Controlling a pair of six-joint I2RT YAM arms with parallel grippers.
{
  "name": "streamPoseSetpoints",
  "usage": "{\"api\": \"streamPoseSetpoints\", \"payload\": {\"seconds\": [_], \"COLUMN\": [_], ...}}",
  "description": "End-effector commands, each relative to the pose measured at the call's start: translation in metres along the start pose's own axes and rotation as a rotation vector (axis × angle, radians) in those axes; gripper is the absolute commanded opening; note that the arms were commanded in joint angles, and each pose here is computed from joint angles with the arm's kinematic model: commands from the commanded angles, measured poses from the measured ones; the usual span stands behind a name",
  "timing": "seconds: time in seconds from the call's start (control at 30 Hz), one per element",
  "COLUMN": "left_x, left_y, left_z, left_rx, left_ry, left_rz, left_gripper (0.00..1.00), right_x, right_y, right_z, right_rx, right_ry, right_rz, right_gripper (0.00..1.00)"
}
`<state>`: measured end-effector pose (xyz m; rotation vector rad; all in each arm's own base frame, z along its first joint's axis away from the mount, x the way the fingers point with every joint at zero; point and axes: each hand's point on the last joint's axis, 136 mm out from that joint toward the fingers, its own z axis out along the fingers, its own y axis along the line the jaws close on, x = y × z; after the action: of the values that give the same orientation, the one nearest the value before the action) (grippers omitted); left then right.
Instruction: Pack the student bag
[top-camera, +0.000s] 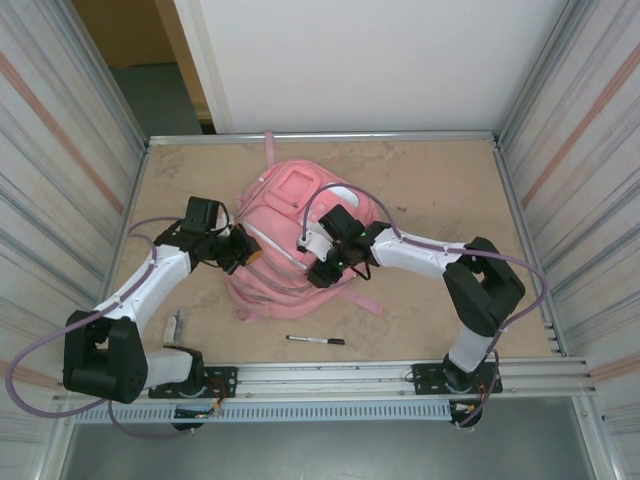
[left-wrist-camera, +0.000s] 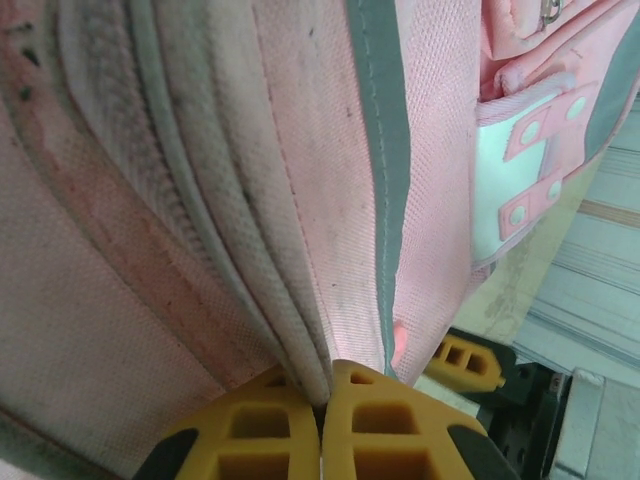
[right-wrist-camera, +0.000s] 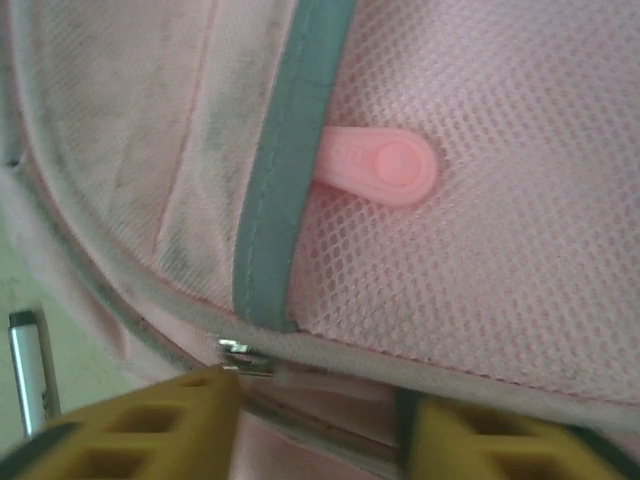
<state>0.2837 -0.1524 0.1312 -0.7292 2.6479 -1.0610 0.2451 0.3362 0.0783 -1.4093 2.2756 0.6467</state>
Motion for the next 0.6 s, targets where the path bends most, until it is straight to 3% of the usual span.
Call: {"api": "streamPoseSetpoints", "payload": {"seconds": [0.0,0.27,0.57], "left_x": [0.01,0.01,0.01], "left_y": [-0.022,-0.019,-0.019], "left_z": [-0.005,-0.005,-0.001], "left_rx": [0.099,0.092,0.107], "left_ry": [0.033,0.007,0.011], "left_rz": [0.035,0.02,0.006], "left_gripper": [0.0,0.0,0.0], "right_x": [-0.027,-0.054,-0.051], "right_y": [0.021,0.063,0.073], "right_z": [-0.012,-0.039,-0.038], "right_rx": [-0.061,-0.26,-0.248], "right_ry": [-0.11,-0.218,-0.204], "right_rz": [-0.008,0.072,0.116], "right_gripper": [0.23,0.14,0.04]}}
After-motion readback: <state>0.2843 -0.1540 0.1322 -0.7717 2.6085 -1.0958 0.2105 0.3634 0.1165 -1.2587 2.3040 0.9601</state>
